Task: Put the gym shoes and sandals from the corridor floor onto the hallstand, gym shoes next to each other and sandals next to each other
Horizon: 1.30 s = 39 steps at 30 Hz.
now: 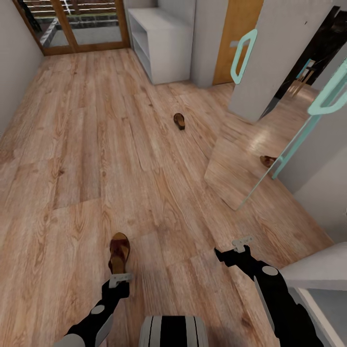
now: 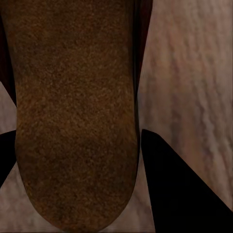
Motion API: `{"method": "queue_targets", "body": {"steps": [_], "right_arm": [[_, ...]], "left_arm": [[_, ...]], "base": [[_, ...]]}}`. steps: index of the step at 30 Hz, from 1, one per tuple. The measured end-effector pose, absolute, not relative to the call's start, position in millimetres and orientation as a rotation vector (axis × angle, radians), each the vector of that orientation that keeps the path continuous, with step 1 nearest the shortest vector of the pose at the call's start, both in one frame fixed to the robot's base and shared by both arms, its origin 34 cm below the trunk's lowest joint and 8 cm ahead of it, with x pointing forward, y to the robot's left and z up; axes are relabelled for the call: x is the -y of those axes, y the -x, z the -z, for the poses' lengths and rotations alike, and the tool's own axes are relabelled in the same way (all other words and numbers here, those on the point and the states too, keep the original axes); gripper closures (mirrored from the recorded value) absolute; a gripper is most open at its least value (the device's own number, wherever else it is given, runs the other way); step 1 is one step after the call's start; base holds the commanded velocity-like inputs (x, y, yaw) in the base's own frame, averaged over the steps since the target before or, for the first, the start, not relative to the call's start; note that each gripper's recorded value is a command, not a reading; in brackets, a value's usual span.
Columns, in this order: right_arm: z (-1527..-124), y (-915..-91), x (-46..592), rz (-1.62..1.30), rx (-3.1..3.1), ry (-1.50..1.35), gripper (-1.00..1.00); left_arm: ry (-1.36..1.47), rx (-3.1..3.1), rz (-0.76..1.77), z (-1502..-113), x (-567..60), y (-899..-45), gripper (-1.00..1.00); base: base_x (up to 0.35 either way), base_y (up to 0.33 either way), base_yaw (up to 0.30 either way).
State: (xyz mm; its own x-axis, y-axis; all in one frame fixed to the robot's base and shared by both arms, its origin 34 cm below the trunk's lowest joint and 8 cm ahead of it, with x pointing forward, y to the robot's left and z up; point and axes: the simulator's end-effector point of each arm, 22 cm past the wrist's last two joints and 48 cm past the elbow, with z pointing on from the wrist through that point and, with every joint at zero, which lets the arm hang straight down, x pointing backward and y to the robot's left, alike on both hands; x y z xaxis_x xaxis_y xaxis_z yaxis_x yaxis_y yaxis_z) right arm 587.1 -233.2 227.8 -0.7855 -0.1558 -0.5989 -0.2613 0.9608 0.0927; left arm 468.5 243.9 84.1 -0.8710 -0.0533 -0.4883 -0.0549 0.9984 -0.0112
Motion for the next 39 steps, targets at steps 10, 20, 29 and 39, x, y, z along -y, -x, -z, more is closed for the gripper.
{"method": "queue_targets", "body": {"steps": [10, 20, 29, 39], "right_arm": [[-243, -592, 241, -0.199, -2.467, 0.305, -1.00], [-267, -600, 250, -0.134, -2.424, 0.367, -1.00], [-268, -570, 245, -0.150, -2.412, 0.382, -1.00], [-229, -512, 226, -0.222, -2.360, 0.406, -1.00]], "left_arm": [[0.062, -2.617, -0.027, -97, -255, -465, 1.00], [0.061, -2.612, -0.074, -110, -281, -447, 1.00], [0.072, -2.606, -0.080, -121, -285, -430, 1.00], [0.073, -2.542, -0.079, -141, -284, -442, 1.00]], "base": [[0.000, 0.000, 0.000], [0.000, 0.000, 0.000], [0.000, 0.000, 0.000], [0.000, 0.000, 0.000]]}}
